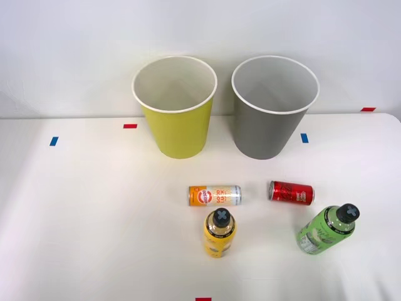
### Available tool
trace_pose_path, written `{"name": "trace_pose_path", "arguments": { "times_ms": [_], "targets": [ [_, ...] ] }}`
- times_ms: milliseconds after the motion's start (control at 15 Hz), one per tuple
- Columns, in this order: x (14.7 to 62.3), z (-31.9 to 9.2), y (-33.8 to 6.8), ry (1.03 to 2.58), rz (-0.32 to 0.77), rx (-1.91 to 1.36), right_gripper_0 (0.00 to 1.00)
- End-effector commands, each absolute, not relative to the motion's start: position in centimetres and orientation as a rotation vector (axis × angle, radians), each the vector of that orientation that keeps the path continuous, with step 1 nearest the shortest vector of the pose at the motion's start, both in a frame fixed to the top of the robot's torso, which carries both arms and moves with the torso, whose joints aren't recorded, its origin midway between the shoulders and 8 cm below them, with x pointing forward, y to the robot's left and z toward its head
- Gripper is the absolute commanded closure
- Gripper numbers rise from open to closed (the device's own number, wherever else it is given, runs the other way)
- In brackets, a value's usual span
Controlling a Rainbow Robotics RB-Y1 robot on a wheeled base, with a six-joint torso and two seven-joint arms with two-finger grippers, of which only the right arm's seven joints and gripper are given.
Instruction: Put cans in the gray bin, plastic bottles in the light green bin
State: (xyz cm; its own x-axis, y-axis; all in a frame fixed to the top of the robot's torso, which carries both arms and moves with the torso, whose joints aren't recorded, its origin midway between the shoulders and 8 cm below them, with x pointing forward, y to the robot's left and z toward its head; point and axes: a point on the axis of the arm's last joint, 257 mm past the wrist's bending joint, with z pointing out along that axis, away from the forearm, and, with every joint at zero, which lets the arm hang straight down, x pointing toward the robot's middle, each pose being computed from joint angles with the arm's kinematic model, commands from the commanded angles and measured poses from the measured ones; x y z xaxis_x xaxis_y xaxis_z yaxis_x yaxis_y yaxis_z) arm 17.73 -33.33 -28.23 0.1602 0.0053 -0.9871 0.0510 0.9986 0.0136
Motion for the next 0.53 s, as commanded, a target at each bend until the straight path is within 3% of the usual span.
{"name": "trace_pose_path", "arguments": {
  "times_ms": [67,533],
  "targets": [
    [17.74,-28.23,-33.34,1.410,-0.033,0.047,0.32],
    [17.74,-28.23,-33.34,1.410,-0.033,0.047,0.32]
  ]
}}
